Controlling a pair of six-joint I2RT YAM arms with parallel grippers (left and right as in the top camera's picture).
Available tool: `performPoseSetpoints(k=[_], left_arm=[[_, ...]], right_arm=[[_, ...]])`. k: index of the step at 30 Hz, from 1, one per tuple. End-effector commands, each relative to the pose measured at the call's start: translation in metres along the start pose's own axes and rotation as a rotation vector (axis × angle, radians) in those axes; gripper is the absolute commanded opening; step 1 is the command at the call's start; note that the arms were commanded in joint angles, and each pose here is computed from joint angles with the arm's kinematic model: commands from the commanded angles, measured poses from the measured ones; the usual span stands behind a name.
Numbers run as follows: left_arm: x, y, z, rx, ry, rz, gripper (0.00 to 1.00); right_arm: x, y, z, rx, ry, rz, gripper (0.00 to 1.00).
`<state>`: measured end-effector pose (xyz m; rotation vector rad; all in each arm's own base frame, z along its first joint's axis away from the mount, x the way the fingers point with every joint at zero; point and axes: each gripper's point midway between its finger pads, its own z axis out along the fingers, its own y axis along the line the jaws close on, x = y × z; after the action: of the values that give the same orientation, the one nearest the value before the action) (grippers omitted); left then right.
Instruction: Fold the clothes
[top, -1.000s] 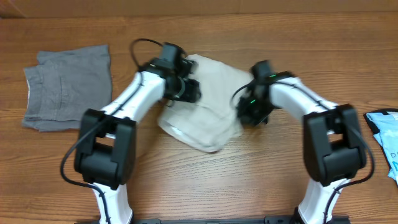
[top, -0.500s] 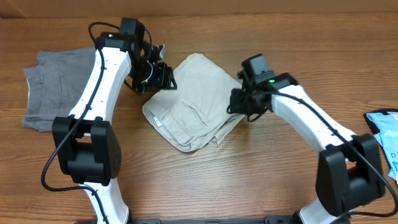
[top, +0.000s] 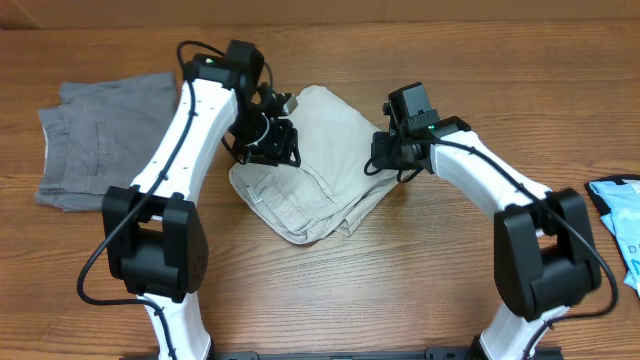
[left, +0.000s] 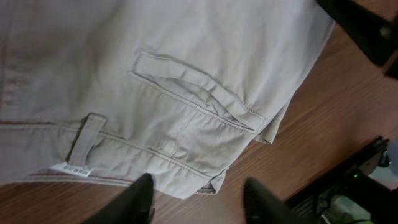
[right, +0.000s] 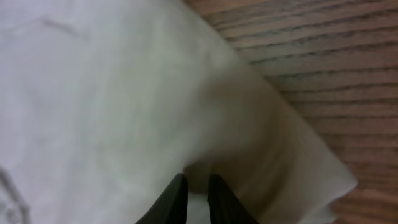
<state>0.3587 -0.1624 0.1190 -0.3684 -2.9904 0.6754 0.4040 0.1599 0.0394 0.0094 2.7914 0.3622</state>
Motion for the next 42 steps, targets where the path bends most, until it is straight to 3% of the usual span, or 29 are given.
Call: performPoseSetpoints(k=[1,5,10,15,19,24,29,30,38,40,42], left_arm=[[0.013,-0.006,0.021,-0.028,0.05,0.051,0.34],[0.026,-0.004,0.062,-0.043,0.081,0.003,0.3],[0.036,0.014,0.107,-0.053,0.062,-0.051,0.37],[-0.001,0.039,0.107,-0.068,-0.111,-0.098,0.34],[-0.04,0.038,0.084,-0.014,-0.244,-0.096,0.34],[-0.06,0.03,0.037,0.001,-0.27,-0.06,0.48],[-0.042,0.02,-0.002,0.007,-0.179,-0.095,0.67],[-0.036,0.019,-0.005,0.006,-0.155,-0.106,0.69],[0.0,0.024,-0.001,-0.01,-0.013,-0.1,0.7],[0.005,0.024,-0.001,-0.01,0.005,-0.102,0.7],[0.01,0.023,0.0,-0.013,0.025,-0.099,0.63]], right_arm=[[-0.005,-0.023,0.015,0.056,-0.004,0.034,0.15],[0.009,-0.023,0.024,-0.002,0.073,0.06,0.11],[0.06,0.001,0.015,-0.124,0.299,0.1,0.04],[0.103,0.022,0.0,-0.173,0.48,0.115,0.04],[0.117,0.028,-0.007,-0.152,0.524,0.096,0.04],[0.094,0.019,-0.026,-0.091,0.409,0.044,0.07],[0.053,0.037,-0.049,-0.169,0.224,-0.094,0.35],[0.046,0.04,-0.048,-0.181,0.194,-0.101,0.35],[0.009,0.053,-0.037,-0.231,0.038,-0.106,0.36],[0.002,0.042,-0.037,-0.192,0.017,-0.078,0.45],[-0.012,0.025,-0.038,-0.141,-0.028,-0.048,0.47]])
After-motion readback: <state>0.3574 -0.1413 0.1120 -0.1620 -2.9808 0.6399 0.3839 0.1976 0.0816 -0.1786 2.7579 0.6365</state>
